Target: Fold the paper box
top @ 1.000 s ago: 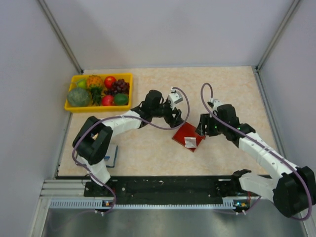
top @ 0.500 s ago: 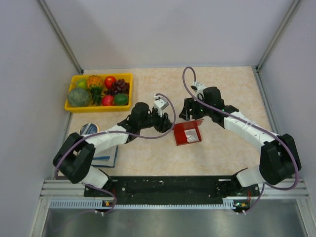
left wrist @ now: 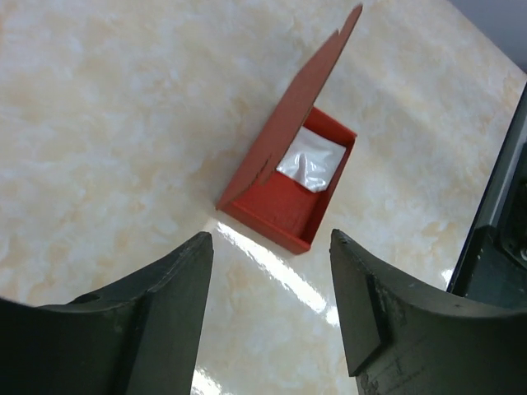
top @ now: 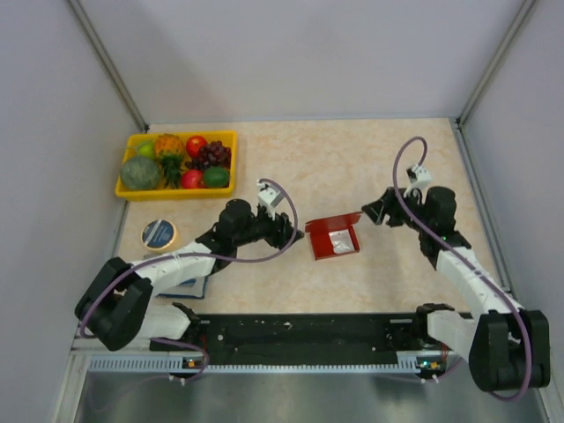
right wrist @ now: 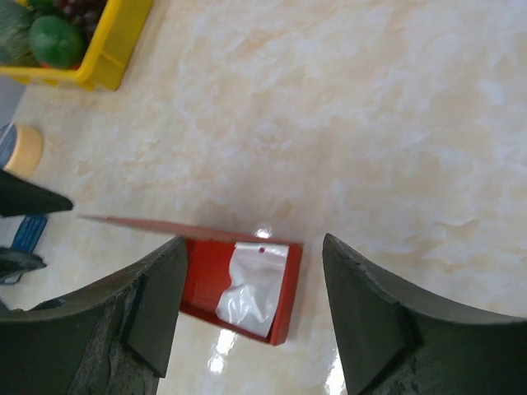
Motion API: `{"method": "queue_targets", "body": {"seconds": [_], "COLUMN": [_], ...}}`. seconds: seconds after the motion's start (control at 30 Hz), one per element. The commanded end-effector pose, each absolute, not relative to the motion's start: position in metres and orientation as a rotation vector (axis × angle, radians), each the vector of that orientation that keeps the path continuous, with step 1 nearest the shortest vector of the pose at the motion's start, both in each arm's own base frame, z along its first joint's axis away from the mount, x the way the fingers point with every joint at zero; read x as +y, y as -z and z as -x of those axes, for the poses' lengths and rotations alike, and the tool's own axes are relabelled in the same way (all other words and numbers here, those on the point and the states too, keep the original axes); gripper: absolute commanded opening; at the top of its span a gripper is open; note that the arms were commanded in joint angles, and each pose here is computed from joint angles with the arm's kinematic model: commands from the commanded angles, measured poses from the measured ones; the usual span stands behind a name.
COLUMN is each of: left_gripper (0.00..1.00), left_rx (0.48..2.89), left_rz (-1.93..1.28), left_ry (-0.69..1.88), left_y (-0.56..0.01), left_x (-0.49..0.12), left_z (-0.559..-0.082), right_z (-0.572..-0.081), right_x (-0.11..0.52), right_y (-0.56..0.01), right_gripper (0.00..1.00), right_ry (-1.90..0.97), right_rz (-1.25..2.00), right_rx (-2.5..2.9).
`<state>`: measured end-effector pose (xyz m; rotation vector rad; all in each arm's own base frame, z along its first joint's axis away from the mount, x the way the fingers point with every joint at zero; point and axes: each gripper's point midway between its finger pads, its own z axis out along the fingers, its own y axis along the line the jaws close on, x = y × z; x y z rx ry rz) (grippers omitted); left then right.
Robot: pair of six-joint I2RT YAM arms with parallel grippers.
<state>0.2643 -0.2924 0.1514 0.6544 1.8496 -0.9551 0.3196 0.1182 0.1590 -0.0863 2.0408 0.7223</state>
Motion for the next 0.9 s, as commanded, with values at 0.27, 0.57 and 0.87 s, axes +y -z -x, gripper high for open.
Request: {"method": "queue_targets", "body": {"seconds": [0.27, 0.57, 0.87], "left_gripper": [0.66, 0.49, 0.1], "left_rx": [1.603, 1.591, 1.562], "left_rz": [-0.792, -0.813, -0.881], "left_ry": [0.943, 0.861, 0.853], "left_y": [-0.142, -0.125, -0.123], "left_x": [-0.32, -0.337, -0.343], "left_z": [-0.267, -0.291, -0.293], "right_z": [-0.298, -0.3, -0.294], "right_x": [0.136, 0.119, 0.131], "right_y": [-0.156, -0.155, -0.153], "right_gripper": [0.59, 0.54, 0.54], "right_ry": [-0.844, -0.716, -0.811], "right_rz": [0.237, 0.199, 0.204], "right_rx": [1.734, 1.731, 1.789]}}
